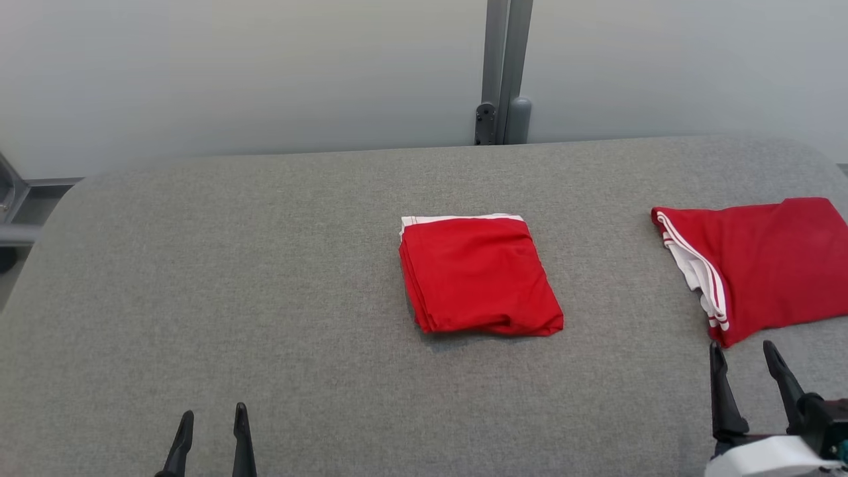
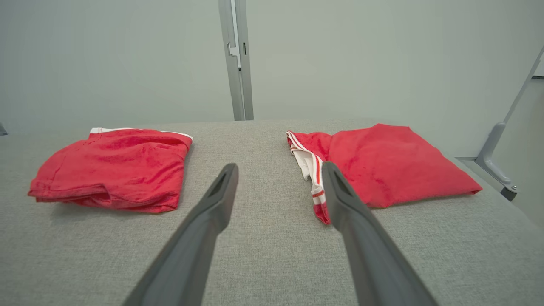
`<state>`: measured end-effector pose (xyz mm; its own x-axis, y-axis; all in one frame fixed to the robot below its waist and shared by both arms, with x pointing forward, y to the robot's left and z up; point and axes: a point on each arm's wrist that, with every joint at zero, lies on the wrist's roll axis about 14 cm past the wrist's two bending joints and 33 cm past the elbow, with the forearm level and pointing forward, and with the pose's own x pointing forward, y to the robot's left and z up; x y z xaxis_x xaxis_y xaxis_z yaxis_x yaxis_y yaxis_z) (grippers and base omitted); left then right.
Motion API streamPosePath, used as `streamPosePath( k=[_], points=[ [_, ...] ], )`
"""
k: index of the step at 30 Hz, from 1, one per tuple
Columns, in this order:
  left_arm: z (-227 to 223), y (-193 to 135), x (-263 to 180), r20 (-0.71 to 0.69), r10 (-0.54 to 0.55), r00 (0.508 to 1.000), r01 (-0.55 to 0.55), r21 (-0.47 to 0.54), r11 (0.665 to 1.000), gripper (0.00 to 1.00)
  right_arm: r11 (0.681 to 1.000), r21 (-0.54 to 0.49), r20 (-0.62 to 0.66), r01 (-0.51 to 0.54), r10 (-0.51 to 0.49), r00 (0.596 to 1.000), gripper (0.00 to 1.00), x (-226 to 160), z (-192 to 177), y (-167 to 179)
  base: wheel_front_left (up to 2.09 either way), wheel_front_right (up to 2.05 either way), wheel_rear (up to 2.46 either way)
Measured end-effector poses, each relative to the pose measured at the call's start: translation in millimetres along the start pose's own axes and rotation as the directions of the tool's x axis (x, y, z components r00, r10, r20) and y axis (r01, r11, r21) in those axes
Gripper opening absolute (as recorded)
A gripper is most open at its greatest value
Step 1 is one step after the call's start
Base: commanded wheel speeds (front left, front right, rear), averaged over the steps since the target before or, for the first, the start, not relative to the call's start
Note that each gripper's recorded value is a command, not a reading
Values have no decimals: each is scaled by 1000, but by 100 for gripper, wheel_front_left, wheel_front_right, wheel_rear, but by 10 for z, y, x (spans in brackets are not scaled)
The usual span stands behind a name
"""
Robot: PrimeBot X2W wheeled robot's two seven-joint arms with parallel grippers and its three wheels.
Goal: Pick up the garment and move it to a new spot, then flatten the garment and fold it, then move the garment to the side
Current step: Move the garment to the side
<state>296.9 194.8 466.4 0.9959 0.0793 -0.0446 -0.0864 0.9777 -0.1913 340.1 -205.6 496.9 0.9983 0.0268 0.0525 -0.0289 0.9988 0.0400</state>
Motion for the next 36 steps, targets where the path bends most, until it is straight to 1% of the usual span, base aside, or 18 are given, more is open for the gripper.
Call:
streamPosePath(
  k=[3, 6, 8, 10, 12, 13, 15, 17, 22, 26, 31, 36],
  points=[
    [-5, -7, 10, -3, 0, 1000, 0, -3, 1000, 100, 998, 56, 13, -31, 30, 999, 100, 171, 15, 154, 0, 0, 0],
    [9, -88, 79, 1, -24, 1000, 24, -10, 1000, 100, 989, 122, -41, -86, 91, 995, 100, 422, -113, 417, 0, 0, 0],
    [23, -149, 161, 4, -43, 999, 43, -13, 999, 100, 979, 141, -81, -144, 157, 984, 100, 667, -136, 627, 0, 0, 0],
    [34, -194, 236, 6, -59, 998, 59, -16, 998, 100, 966, 194, -150, -173, 203, 968, 100, 884, -223, 812, 0, 0, 0],
    [11, -217, 284, -2, -64, 998, 64, -18, 998, 100, 956, 185, -222, -227, 266, 938, 100, 1026, -349, 1000, 0, 0, 0],
    [9, -223, 308, -3, -65, 998, 65, -18, 998, 100, 950, 207, -254, -233, 282, 925, 100, 1104, -408, 1071, 0, 0, 0],
    [1, -194, 333, -7, -56, 998, 56, -17, 998, 100, 942, 218, -301, -256, 315, 900, 100, 1218, -502, 1201, 0, 0, 0],
    [-13, -146, 349, -13, -41, 999, 41, -15, 999, 100, 936, 228, -329, -269, 334, 884, 100, 1337, -573, 1302, 0, 0, 0],
    [-41, -47, 397, -25, -11, 1000, 11, -6, 1000, 100, 927, 252, -413, -277, 362, 836, 100, 1505, -841, 1488, 0, 0, 0],
    [-105, 3, 404, -48, 4, 999, -4, 0, 1000, 100, 929, 263, -481, -259, 359, 800, 100, 1564, -1083, 1531, 0, 0, 0],
    [-163, 63, 401, -69, 24, 997, -24, 7, 1000, 100, 932, 289, -513, -219, 344, 786, 100, 1634, -1245, 1521, 0, 0, 0],
    [-184, 32, 430, -76, 13, 997, -12, 10, 1000, 100, 928, 330, -536, -173, 335, 775, 100, 1635, -1314, 1508, 0, 0, 0]
  ],
)
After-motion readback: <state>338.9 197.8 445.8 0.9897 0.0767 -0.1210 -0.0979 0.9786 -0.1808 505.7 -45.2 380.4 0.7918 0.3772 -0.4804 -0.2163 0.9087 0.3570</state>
